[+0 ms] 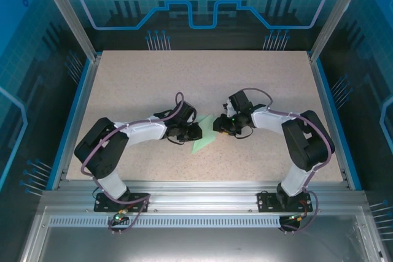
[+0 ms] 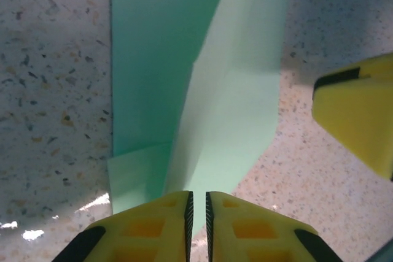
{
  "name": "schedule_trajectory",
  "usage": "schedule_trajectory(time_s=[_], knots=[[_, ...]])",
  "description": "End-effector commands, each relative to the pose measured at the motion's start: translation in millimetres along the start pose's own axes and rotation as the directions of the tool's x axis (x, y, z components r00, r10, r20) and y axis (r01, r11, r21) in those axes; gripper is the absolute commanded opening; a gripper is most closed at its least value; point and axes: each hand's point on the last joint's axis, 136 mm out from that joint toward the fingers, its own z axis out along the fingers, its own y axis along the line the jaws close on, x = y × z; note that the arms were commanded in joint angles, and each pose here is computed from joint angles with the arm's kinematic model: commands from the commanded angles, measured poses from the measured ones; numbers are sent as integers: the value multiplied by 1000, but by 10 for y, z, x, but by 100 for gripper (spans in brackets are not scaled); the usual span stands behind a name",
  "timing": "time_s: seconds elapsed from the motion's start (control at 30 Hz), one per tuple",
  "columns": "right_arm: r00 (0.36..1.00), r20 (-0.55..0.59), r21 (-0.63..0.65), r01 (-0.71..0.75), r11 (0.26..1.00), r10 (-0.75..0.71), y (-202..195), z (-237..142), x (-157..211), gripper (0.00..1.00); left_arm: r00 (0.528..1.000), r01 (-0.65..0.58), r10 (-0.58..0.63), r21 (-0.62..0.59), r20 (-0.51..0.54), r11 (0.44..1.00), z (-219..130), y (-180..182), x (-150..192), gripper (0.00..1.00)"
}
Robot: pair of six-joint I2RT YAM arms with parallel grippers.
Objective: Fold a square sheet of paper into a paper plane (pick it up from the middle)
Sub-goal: Turn over the paper at the bottom-center of the table.
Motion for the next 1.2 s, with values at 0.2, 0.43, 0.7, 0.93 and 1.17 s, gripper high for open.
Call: schedule_trajectory(time_s=[0.2, 0.43, 0.7, 0.93, 1.17], knots=[[999, -45, -5, -12, 1000, 12, 17, 117, 114, 40, 1000, -9, 8, -84, -19, 996, 76, 235, 59, 17], [997, -65, 5, -28, 1000, 28, 26, 208, 156, 40, 999, -4, 1, -99, -37, 995, 135, 308, 109, 16], [997, -75, -58, -32, 998, 28, 175, 253, 193, 37, 999, 10, -15, -100, -52, 995, 200, 358, 160, 16], [996, -76, -59, -53, 997, 49, 172, 299, 201, 37, 997, 27, -32, -84, -63, 996, 230, 362, 200, 16], [999, -18, -129, -39, 991, 37, 306, 200, 98, 38, 996, 77, -77, -11, -52, 997, 174, 324, 160, 16]])
